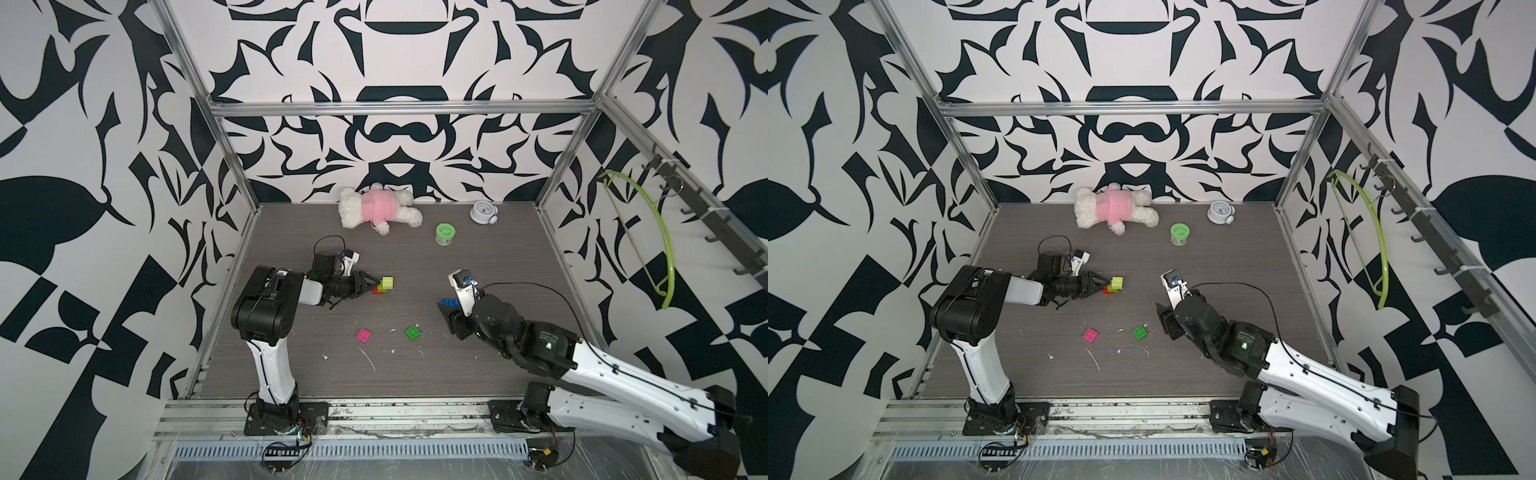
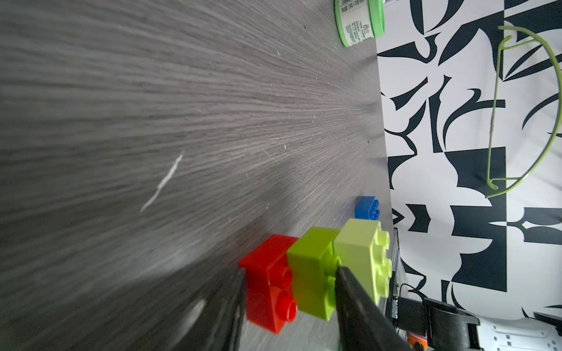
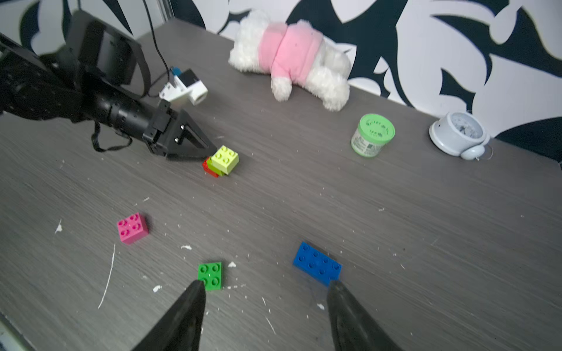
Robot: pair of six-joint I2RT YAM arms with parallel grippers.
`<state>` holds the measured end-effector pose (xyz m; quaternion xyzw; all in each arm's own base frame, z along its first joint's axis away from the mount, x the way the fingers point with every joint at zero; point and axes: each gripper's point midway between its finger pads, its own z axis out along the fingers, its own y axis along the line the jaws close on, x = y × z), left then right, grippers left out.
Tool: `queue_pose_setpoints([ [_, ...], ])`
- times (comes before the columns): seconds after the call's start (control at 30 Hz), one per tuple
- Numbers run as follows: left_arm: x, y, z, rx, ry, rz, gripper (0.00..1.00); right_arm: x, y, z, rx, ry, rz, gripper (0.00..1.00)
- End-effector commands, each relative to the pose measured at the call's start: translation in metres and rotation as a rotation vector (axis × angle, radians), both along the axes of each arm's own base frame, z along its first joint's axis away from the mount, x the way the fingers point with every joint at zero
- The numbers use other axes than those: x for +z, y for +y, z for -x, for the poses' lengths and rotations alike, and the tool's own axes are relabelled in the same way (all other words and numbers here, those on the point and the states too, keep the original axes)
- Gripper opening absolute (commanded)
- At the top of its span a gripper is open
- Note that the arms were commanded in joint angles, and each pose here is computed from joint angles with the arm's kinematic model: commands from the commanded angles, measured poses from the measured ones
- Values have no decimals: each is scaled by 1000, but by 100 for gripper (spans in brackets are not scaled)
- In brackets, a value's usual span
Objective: Assemble the letter y with lego
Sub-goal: Pick up the lego brick from the center of the board.
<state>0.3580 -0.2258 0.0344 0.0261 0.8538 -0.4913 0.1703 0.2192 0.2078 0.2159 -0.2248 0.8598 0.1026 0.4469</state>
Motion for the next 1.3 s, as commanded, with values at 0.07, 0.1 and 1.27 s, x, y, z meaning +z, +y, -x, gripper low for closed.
queue_pose_setpoints([
  [0.07, -79, 34, 45, 81, 273, -230, 51, -43, 7, 11, 24, 346, 210, 67],
  [0.1, -79, 34, 45, 81, 275, -230, 51, -48, 11, 11, 29, 390, 232, 67],
  [1.27, -81, 34, 46, 82, 286, -231, 51, -162, 83, 3, 62, 863, 389, 50],
])
